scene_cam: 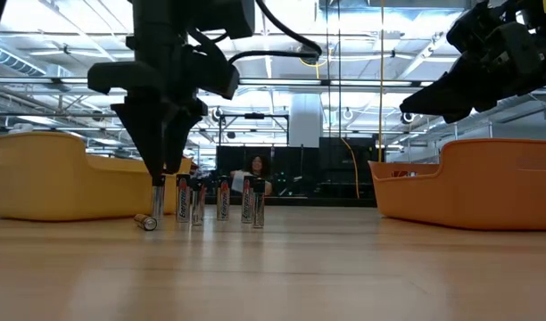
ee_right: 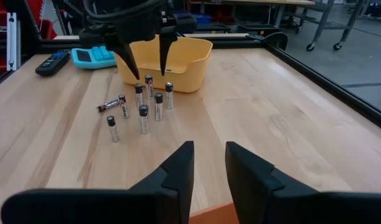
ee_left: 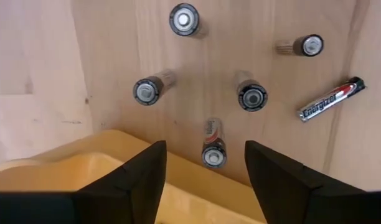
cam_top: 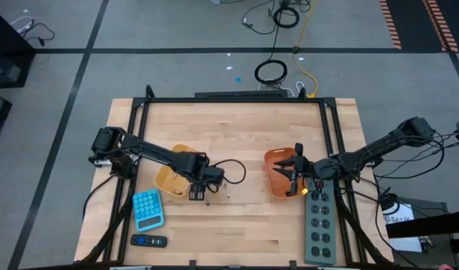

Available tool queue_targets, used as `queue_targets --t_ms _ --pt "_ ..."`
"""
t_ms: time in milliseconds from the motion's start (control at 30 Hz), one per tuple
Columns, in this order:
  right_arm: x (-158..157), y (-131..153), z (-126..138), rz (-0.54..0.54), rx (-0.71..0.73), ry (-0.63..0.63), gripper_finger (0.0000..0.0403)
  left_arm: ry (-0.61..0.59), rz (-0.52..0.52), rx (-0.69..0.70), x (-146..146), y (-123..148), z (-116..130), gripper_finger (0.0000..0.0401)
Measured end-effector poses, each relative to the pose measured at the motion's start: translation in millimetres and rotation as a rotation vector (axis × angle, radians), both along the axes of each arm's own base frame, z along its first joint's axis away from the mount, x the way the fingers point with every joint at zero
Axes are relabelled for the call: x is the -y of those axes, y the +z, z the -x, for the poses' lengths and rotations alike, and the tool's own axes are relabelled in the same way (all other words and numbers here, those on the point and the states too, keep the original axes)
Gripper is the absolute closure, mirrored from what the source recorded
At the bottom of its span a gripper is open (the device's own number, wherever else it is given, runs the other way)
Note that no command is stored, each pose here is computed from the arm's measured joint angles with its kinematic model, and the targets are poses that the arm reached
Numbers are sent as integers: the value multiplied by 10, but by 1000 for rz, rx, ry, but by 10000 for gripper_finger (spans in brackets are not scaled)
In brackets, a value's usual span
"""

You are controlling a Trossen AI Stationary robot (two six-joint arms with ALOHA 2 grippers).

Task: Sort batteries
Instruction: Put the silver battery into the yellow bin

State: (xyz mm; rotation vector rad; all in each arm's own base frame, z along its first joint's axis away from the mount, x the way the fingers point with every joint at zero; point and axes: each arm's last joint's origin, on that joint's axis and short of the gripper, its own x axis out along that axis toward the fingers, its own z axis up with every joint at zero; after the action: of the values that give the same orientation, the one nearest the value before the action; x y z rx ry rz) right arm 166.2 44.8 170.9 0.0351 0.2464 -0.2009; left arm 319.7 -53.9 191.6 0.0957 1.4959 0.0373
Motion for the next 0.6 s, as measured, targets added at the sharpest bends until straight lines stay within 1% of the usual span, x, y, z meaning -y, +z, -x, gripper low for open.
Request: queue_targets --t_ms 233,333,467,600 --pt "1 -6 2 3 -7 -2 321 1 42 -7 -34 0 -6 230" --pt "1 -7 2 3 -7 -2 321 1 42 -6 -34 -1 -7 248" --pt "1 -7 2 2 -7 -2 321 8 44 7 -32 0 -20 250" --pt "1 -7 2 1 -7 -2 321 9 48 14 -30 0 -26 232"
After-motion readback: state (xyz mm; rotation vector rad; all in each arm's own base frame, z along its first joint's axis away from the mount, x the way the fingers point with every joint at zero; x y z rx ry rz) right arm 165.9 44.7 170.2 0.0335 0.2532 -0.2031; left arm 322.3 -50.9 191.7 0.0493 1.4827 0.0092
